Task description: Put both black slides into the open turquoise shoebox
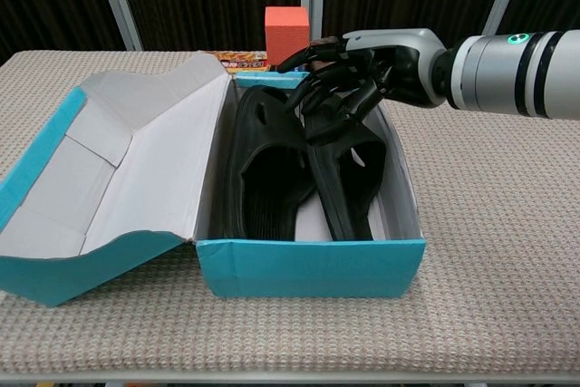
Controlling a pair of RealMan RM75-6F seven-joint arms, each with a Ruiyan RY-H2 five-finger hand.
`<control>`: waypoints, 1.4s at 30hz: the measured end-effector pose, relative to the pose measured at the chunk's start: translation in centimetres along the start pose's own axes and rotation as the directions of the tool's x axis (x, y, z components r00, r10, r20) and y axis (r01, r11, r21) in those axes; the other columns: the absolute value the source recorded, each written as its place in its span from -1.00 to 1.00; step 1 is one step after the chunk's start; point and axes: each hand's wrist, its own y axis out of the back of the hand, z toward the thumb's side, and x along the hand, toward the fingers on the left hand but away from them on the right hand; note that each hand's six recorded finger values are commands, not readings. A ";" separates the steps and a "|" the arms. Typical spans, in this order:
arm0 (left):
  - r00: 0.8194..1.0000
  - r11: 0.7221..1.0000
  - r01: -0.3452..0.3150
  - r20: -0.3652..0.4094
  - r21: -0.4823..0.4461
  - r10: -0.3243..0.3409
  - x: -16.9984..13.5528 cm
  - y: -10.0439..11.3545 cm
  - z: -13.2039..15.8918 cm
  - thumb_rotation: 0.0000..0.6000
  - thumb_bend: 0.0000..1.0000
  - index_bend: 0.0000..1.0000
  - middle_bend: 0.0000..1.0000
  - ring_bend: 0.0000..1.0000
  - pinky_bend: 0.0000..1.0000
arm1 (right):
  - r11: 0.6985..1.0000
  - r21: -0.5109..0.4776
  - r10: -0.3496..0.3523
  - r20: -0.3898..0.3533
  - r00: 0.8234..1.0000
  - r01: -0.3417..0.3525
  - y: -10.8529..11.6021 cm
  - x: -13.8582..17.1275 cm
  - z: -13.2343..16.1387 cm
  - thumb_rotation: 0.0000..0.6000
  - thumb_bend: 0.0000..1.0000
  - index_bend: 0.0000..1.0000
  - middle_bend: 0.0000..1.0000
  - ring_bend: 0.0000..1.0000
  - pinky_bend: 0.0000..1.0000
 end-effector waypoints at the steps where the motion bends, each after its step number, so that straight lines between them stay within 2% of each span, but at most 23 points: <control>1: 1.000 1.000 0.000 0.000 0.001 0.000 0.0 0.0 0.0 1.00 -0.96 -0.85 -0.97 -1.00 -1.00 | 1.000 -0.001 -0.003 -0.005 1.000 0.003 0.1 0.0 0.2 1.00 -1.00 -0.71 -0.38 -0.53 -0.02; 11: 1.000 1.000 -0.004 0.009 0.011 0.004 0.0 0.2 0.4 1.00 -0.96 -0.85 -0.97 -1.00 -1.00 | 0.999 -0.001 -0.040 -0.100 0.994 0.040 1.5 1.8 3.1 1.00 -1.00 -0.70 -0.38 -0.53 -0.02; 14: 1.000 1.000 -0.006 0.014 0.016 0.006 0.0 0.2 0.6 1.00 -0.96 -0.85 -0.97 -1.00 -1.00 | 0.994 0.053 -0.087 -0.149 0.985 0.096 3.0 3.3 3.9 1.00 -1.00 -0.70 -0.40 -0.54 -0.05; 17: 1.000 1.000 -0.012 0.020 0.017 0.012 0.2 0.3 0.9 1.00 -0.96 -0.85 -0.97 -1.00 -1.00 | 0.971 0.140 -0.164 -0.207 0.965 0.195 5.1 5.4 4.6 1.00 -1.00 -0.70 -0.44 -0.61 -0.18; 20: 1.000 1.000 -0.017 0.027 0.021 0.016 0.4 0.4 1.2 1.00 -0.96 -0.85 -0.97 -1.00 -1.00 | 0.907 0.253 -0.267 -0.273 0.924 0.336 7.4 8.3 5.1 1.00 -1.00 -0.69 -0.51 -0.77 -0.38; 22: 0.999 0.999 -0.019 0.032 0.028 0.019 0.5 0.4 1.3 1.00 -0.96 -0.85 -0.97 -1.00 -1.00 | 0.827 0.354 -0.335 -0.315 0.888 0.437 8.8 10.9 5.1 1.00 -1.00 -0.69 -0.62 -0.90 -0.54; 23: 0.999 0.999 -0.021 0.035 0.033 0.020 0.6 0.4 1.4 1.00 -0.96 -0.85 -0.97 -1.00 -1.00 | 0.783 0.401 -0.361 -0.330 0.872 0.476 9.3 12.2 5.0 1.00 -1.00 -0.69 -0.66 -0.94 -0.59; 24: 0.999 0.999 -0.025 0.039 0.039 0.024 0.7 0.5 1.5 1.00 -0.96 -0.85 -0.97 -1.00 -1.00 | 0.717 0.463 -0.396 -0.345 0.851 0.521 9.8 13.9 4.7 1.00 -1.00 -0.71 -0.71 -0.98 -0.67; 25: 0.999 0.999 -0.030 0.043 0.043 0.028 0.7 0.5 1.6 1.00 -0.96 -0.85 -0.97 -1.00 -1.00 | 0.664 0.509 -0.421 -0.351 0.836 0.548 10.1 15.4 4.3 1.00 -1.00 -0.75 -0.77 -1.00 -0.73; 26: 0.998 0.998 -0.035 0.046 0.048 0.033 0.8 0.5 1.7 1.00 -0.96 -0.85 -0.97 -1.00 -1.00 | 0.610 0.554 -0.446 -0.351 0.823 0.567 10.3 16.9 3.8 1.00 -1.00 -0.78 -0.81 -1.00 -0.77; 27: 0.998 0.998 -0.043 0.051 0.054 0.040 0.8 0.6 1.9 1.00 -0.96 -0.85 -0.97 -1.00 -1.00 | 0.540 0.611 -0.479 -0.342 0.808 0.579 10.4 19.0 2.9 1.00 -1.00 -0.82 -0.86 -1.00 -0.81; 28: 0.997 0.997 -0.050 0.055 0.058 0.047 0.8 0.6 1.9 1.00 -0.96 -0.85 -0.97 -1.00 -1.00 | 0.494 0.650 -0.504 -0.328 0.799 0.578 10.3 20.6 2.0 1.00 -1.00 -0.86 -0.90 -1.00 -0.85; 30: 0.996 0.996 -0.068 0.062 0.064 0.064 0.8 0.7 2.2 1.00 -0.96 -0.86 -0.97 -1.00 -1.00 | 0.423 0.725 -0.551 -0.271 0.789 0.544 9.6 24.2 -0.3 1.00 -1.00 -0.90 -0.95 -1.00 -0.89; 34: 0.993 0.993 -0.093 0.078 0.074 0.088 0.6 0.9 2.8 1.00 -0.96 -0.85 -0.97 -1.00 -1.00 | 0.387 0.802 -0.610 -0.147 0.779 0.454 7.5 29.6 -4.6 1.00 -1.00 -0.94 -0.99 -1.00 -0.94; 38: 0.991 0.991 -0.102 0.095 0.088 0.094 0.4 0.9 3.5 1.00 -0.96 -0.86 -0.97 -1.00 -1.00 | 0.336 0.858 -0.642 -0.094 0.761 0.390 6.6 32.5 -7.7 1.00 -1.00 -0.98 -1.00 -1.00 -0.97; 42: 0.988 0.988 -0.112 0.114 0.105 0.100 0.0 0.9 4.4 1.00 -0.96 -0.85 -0.97 -1.00 -1.00 | 0.298 0.887 -0.679 -0.063 0.731 0.354 5.7 35.4 -10.5 1.00 -1.00 -1.00 -1.00 -1.00 -0.97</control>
